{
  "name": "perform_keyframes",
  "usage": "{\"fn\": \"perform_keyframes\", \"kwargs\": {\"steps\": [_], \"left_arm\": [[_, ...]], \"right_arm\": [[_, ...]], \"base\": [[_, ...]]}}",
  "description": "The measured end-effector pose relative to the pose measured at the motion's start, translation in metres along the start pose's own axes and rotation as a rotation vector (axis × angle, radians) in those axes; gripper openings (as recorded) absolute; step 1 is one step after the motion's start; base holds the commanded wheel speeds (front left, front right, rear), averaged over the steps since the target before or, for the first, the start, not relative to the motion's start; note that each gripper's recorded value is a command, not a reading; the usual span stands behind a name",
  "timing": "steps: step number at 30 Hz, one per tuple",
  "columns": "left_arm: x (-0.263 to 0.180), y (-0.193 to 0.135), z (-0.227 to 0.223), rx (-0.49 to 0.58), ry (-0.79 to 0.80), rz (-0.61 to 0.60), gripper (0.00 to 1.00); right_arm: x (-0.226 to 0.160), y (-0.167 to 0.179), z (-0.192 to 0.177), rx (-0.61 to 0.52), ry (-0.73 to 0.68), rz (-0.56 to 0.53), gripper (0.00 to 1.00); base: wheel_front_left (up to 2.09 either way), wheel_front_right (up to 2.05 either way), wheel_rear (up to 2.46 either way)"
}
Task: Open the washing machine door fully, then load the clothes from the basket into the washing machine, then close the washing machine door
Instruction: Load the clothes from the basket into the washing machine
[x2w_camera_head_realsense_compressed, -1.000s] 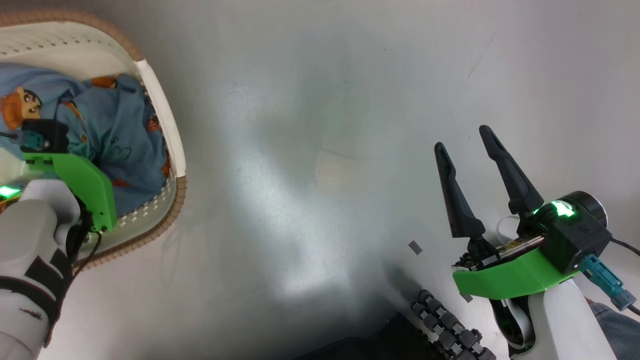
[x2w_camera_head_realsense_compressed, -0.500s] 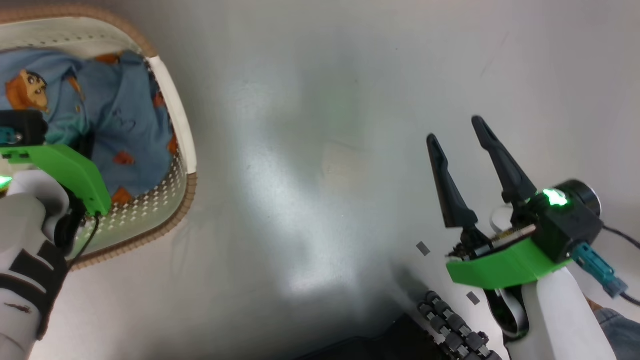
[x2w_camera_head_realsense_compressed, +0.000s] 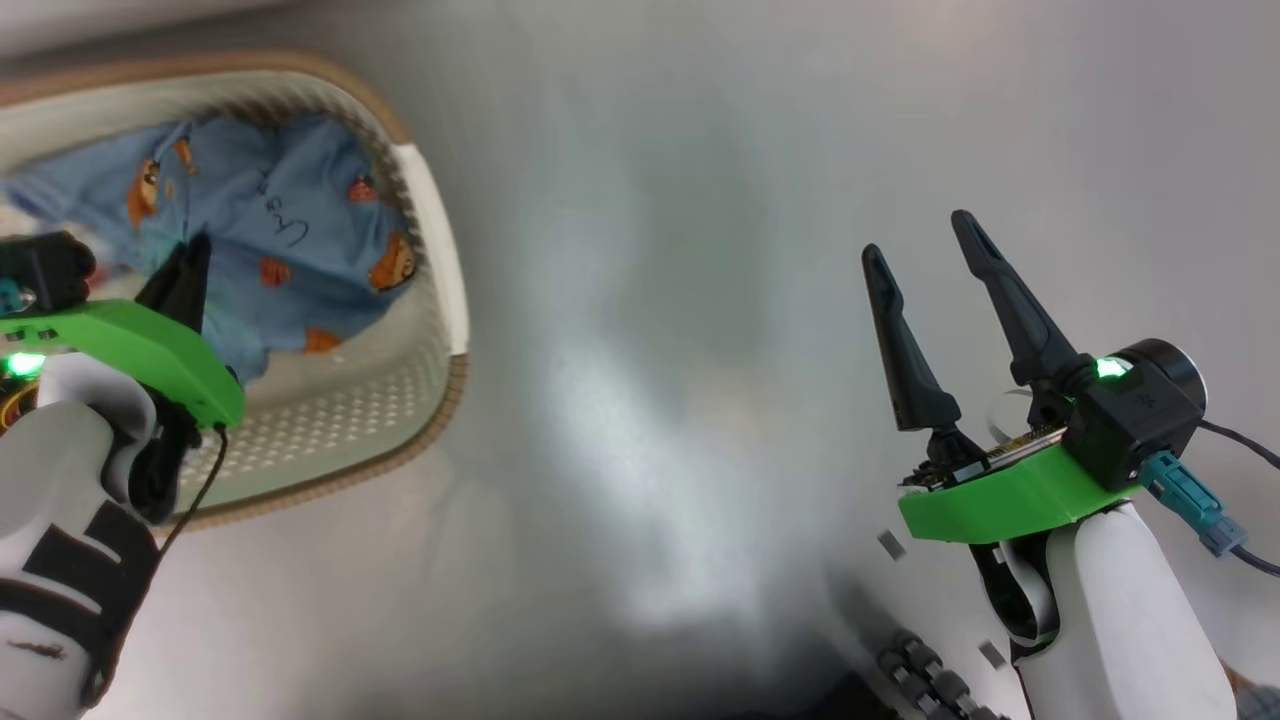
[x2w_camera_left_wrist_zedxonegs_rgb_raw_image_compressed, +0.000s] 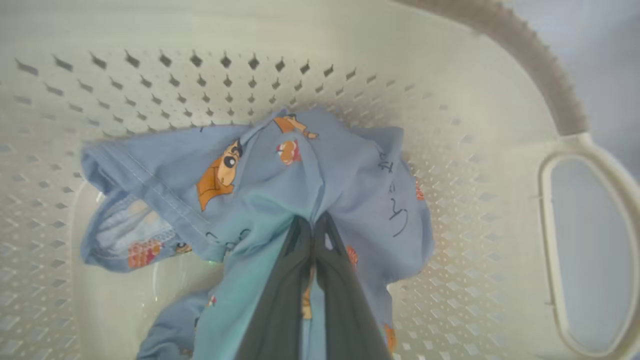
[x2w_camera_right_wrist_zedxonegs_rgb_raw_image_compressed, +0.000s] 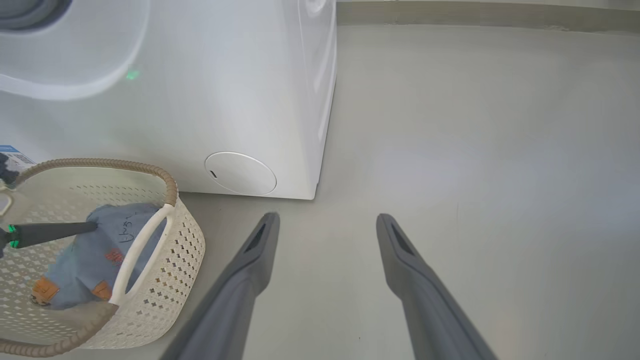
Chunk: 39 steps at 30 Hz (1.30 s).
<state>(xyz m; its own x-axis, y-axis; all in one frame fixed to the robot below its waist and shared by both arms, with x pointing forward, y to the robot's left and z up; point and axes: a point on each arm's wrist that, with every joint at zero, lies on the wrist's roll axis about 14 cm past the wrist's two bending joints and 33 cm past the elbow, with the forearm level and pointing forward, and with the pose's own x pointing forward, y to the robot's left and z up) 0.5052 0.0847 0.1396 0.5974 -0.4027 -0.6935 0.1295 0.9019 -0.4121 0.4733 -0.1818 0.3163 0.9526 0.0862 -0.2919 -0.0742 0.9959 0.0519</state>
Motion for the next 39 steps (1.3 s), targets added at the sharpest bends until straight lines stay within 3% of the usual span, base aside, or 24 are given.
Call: {"fn": "perform_keyframes", "kwargs": {"steps": [4, 12, 23, 39], "left_arm": [[-0.02, -0.005, 0.03, 0.005, -0.096, -0.002, 0.0], [-0.081, -0.018, 0.034, -0.008, -0.179, 0.027, 0.0], [-0.171, -0.037, 0.056, -0.023, -0.363, 0.083, 0.0], [-0.279, -0.053, 0.074, 0.044, -0.615, 0.192, 0.0]], "right_arm": [[0.0, 0.004, 0.014, 0.0, -0.031, 0.008, 1.0], [-0.009, 0.013, 0.046, 0.012, -0.095, 0.026, 1.0], [-0.047, 0.03, 0.088, 0.021, -0.174, 0.057, 1.0], [-0.107, 0.036, 0.127, 0.018, -0.274, 0.092, 1.0]], "base": [[0.0, 0.0, 0.0], [0.0, 0.0, 0.0], [0.0, 0.0, 0.0], [0.0, 0.0, 0.0]]}}
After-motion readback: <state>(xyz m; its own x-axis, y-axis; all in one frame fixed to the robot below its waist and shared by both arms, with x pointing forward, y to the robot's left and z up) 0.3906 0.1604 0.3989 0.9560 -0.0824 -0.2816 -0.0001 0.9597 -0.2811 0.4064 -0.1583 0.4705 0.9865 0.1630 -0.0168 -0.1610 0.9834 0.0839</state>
